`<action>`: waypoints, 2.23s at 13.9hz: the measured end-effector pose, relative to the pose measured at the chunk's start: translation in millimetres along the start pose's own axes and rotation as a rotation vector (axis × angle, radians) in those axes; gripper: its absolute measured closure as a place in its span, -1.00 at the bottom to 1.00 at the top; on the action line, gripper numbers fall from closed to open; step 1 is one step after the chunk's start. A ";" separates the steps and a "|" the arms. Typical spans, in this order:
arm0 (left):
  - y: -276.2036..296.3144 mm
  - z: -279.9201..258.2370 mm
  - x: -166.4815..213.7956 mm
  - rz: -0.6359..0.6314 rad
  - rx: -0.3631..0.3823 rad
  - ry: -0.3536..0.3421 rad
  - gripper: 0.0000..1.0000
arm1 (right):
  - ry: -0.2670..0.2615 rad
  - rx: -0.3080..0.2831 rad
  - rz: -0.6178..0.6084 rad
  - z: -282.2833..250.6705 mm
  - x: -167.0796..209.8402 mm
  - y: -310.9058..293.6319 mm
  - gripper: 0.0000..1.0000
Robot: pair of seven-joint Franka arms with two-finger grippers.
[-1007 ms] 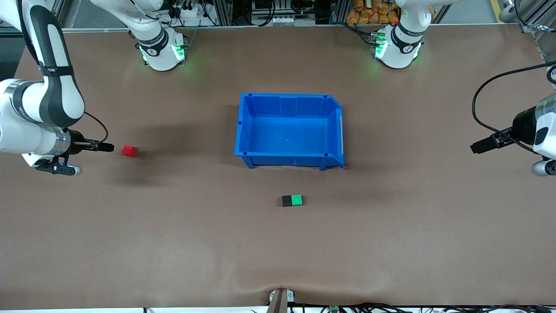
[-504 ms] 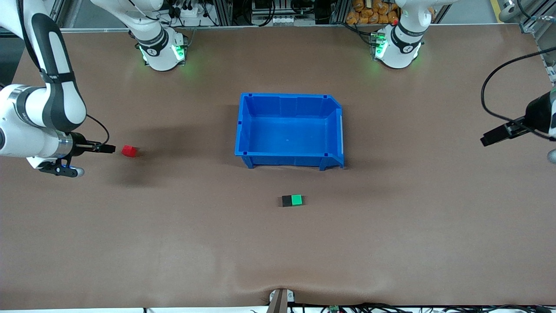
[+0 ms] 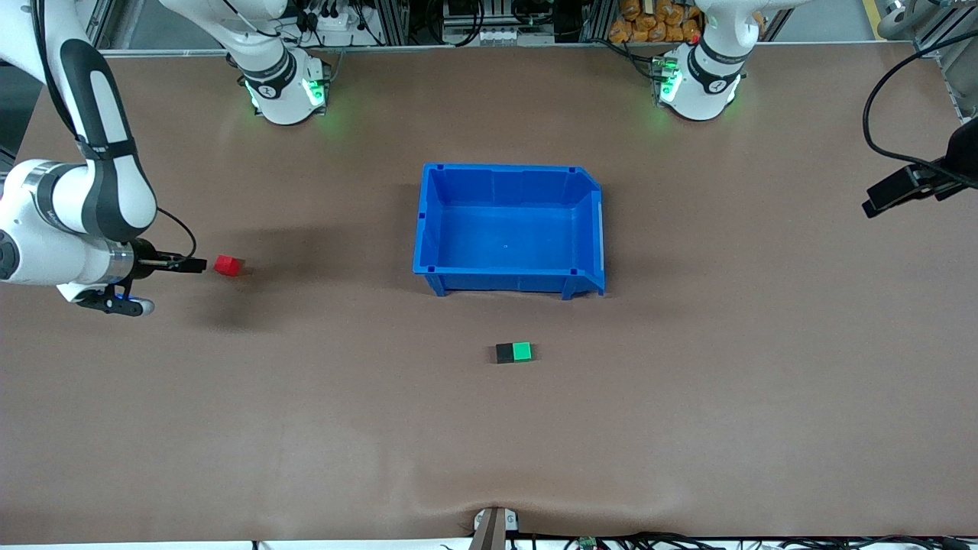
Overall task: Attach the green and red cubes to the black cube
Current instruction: 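Withdraw the left gripper while the right gripper lowers over the red cube, then close the right gripper on the red cube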
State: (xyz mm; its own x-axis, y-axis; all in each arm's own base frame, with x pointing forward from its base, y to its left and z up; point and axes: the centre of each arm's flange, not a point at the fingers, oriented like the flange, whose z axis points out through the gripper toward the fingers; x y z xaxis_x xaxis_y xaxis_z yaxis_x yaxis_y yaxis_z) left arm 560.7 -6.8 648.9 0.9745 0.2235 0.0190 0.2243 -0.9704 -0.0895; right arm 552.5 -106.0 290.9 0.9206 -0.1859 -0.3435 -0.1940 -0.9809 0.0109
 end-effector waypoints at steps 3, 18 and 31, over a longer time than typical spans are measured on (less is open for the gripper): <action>2.8 2.7 -9.1 0.010 -0.011 -0.012 -1.00 | -0.017 -0.001 0.004 11.5 3.9 1.9 -1.00; 39.9 0.2 -41.1 0.195 -0.022 -0.016 -1.00 | 0.001 -0.001 0.014 44.9 20.8 6.4 -1.00; 40.3 4.4 -41.8 0.196 -0.020 -0.025 -1.00 | 0.035 -0.004 0.058 81.4 19.7 -2.9 -1.00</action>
State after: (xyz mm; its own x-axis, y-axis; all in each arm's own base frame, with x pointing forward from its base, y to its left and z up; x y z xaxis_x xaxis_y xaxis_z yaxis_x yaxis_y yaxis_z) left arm 529.0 -54.8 640.1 0.9993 0.0319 -0.0216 0.0303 -0.9971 -0.0696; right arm 543.6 -102.3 207.7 0.9190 -0.2447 -0.3092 -0.2464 -0.9686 0.0340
